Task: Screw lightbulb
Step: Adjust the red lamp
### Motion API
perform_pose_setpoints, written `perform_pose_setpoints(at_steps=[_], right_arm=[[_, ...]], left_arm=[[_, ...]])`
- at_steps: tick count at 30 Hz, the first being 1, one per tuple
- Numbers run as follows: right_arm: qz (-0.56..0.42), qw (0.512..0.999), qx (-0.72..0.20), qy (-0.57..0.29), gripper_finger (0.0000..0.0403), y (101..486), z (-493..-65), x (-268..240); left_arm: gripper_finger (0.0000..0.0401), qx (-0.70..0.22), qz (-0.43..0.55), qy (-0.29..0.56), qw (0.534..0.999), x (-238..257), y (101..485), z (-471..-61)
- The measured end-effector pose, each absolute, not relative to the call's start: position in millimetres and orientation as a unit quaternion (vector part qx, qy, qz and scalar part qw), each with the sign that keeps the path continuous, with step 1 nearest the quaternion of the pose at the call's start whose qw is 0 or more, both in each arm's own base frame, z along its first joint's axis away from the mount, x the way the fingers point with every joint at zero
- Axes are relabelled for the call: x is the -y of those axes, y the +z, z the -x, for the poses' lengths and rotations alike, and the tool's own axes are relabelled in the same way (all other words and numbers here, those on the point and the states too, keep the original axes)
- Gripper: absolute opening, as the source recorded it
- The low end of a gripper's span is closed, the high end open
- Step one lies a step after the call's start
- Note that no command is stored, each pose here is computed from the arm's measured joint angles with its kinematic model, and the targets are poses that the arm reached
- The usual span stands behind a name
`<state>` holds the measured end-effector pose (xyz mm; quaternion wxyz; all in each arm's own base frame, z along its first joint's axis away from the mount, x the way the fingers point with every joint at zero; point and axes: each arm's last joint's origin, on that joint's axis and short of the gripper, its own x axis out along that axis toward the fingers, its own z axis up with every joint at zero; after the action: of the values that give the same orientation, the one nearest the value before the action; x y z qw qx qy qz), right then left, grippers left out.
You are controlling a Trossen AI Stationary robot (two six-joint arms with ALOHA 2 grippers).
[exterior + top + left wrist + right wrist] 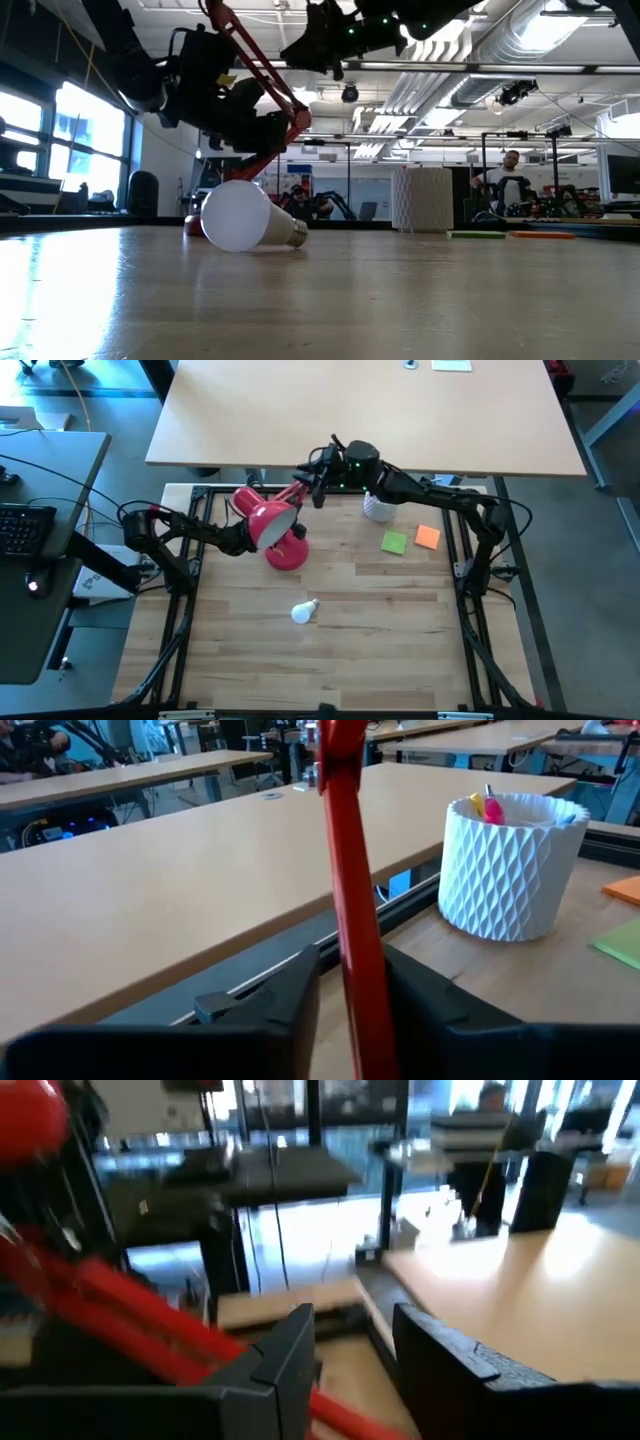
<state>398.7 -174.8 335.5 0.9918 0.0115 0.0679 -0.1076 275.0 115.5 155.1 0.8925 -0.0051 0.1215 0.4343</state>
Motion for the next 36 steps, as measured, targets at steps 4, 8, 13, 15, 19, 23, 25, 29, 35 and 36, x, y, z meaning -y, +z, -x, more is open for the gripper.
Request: perform_pose_setpoints(at_steps=[4,8,13,15,19,23,25,29,35,36], right_arm=[[-0.012,0.989,-0.098,-0.107,0.0135,330.0,-397.3,174.7],[-0.013,0.987,-0.122,-0.106,0.0135,324.8,-397.2,173.7],[-0.016,0.985,-0.125,-0.122,0.0135,324.4,-397.3,173.6],[-0.016,0.984,-0.127,-0.125,0.0135,324.0,-397.2,173.8],[-0.017,0.984,-0.127,-0.126,0.0135,324.2,-397.1,173.9],[-0.017,0.984,-0.126,-0.126,0.0135,324.3,-397.1,174.0],[-0.014,0.984,-0.120,-0.127,0.0135,325.5,-397.4,174.3],[-0.020,0.987,-0.094,-0.126,0.0135,330.4,-398.4,174.5],[-0.022,0.990,-0.074,-0.117,0.0135,334.6,-401.1,169.9],[-0.020,0.991,-0.072,-0.112,0.0135,335.0,-401.9,168.1]], left_arm=[[0.0139,-0.115,0.006,0.432,0.895,-114.6,161.9,-273.0],[0.0177,-0.135,-0.004,0.422,0.896,-112.5,167.1,-269.0],[0.0196,-0.160,-0.007,0.416,0.895,-108.7,175.8,-261.7],[0.0197,-0.164,-0.010,0.414,0.895,-105.3,179.3,-259.9],[0.0197,-0.176,-0.028,0.421,0.889,-97.1,185.4,-256.6],[0.0197,-0.197,-0.034,0.438,0.877,-90.1,183.9,-251.8],[0.0197,-0.190,-0.033,0.449,0.872,-85.6,180.6,-246.4],[0.0197,-0.170,-0.019,0.460,0.872,-80.9,177.2,-236.0],[0.0197,-0.155,-0.024,0.443,0.883,-79.2,185.4,-228.6],[0.0197,-0.151,-0.023,0.434,0.888,-79.3,187.7,-228.2]])
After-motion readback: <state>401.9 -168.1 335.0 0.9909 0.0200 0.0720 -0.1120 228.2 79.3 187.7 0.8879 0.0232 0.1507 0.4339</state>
